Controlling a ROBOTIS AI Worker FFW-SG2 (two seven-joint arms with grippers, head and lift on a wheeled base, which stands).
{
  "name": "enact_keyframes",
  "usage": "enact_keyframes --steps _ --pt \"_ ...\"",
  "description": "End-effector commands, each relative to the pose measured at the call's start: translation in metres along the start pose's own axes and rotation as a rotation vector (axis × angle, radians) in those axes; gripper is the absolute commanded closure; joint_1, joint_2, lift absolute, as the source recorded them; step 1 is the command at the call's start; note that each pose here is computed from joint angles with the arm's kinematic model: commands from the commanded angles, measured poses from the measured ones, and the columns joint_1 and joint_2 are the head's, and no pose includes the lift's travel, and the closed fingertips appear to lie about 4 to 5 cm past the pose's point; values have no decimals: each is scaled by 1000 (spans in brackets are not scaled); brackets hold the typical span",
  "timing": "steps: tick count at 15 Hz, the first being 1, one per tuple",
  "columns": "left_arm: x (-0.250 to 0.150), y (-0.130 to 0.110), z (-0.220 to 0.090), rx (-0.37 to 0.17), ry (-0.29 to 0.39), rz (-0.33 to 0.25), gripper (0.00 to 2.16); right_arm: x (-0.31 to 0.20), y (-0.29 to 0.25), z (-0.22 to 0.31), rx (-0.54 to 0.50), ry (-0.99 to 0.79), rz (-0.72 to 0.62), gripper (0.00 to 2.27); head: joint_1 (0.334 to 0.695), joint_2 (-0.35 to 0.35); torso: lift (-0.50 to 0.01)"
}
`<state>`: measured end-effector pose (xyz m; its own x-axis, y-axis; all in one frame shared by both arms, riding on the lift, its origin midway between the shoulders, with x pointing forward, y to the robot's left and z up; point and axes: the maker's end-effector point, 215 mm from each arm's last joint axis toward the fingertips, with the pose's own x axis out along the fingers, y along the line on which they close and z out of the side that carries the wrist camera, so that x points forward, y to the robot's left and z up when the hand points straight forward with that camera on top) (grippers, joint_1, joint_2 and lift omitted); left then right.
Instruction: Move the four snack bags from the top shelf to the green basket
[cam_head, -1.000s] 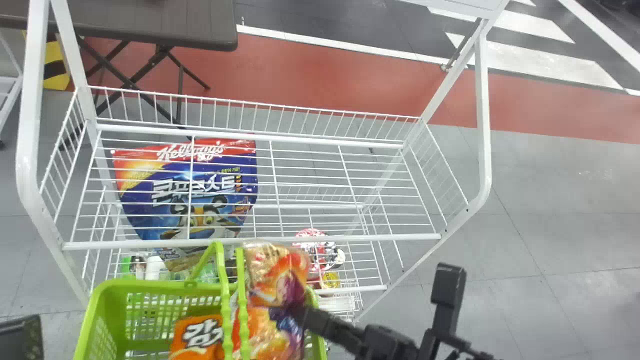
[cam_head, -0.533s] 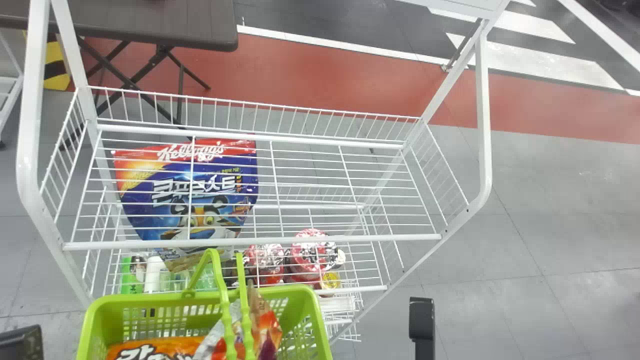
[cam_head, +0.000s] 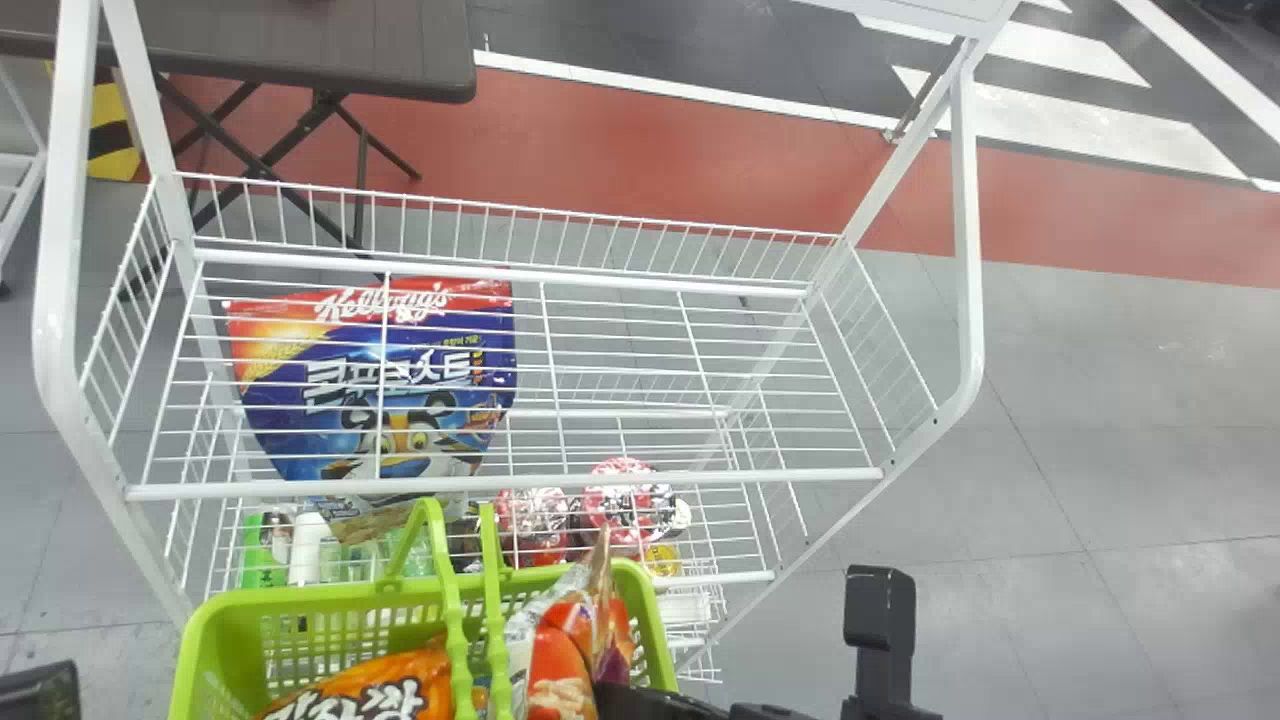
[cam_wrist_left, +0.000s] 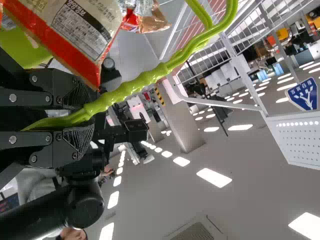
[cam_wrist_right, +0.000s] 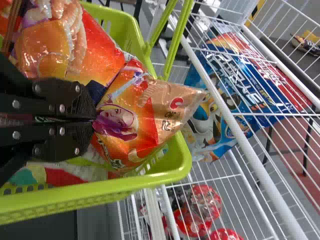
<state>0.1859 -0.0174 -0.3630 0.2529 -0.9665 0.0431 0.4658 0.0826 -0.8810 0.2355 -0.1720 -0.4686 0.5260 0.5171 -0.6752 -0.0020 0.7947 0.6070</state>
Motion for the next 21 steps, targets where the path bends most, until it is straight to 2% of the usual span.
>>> enact_keyframes --steps 1,3,5,9,10,11,14,21 --pt "-1 -2 1 10 -6 2 988 -5 3 8 -24 -21 -11 -2 695 -350 0" --pt "-3 -3 0 8 -5 4 988 -11 9 14 -38 -37 1 26 695 -350 0" --pt "-3 -3 0 9 -10 8 988 -19 23 57 -95 -177 34 36 695 -350 0" --pt "-2 -3 3 21 -21 9 988 -61 58 167 -366 -651 20 56 695 -350 0" --pt "-2 -2 2 20 -20 12 988 -79 75 187 -453 -780 10 60 695 -350 0" --pt "-3 -1 2 19 -21 13 988 -86 83 192 -489 -827 -6 63 695 -350 0" --pt "-5 1 2 18 -24 16 988 -95 82 197 -564 -939 -237 66 695 -350 0" --pt "-9 2 0 9 -27 12 988 -92 89 192 -547 -939 -195 66 695 -350 0"
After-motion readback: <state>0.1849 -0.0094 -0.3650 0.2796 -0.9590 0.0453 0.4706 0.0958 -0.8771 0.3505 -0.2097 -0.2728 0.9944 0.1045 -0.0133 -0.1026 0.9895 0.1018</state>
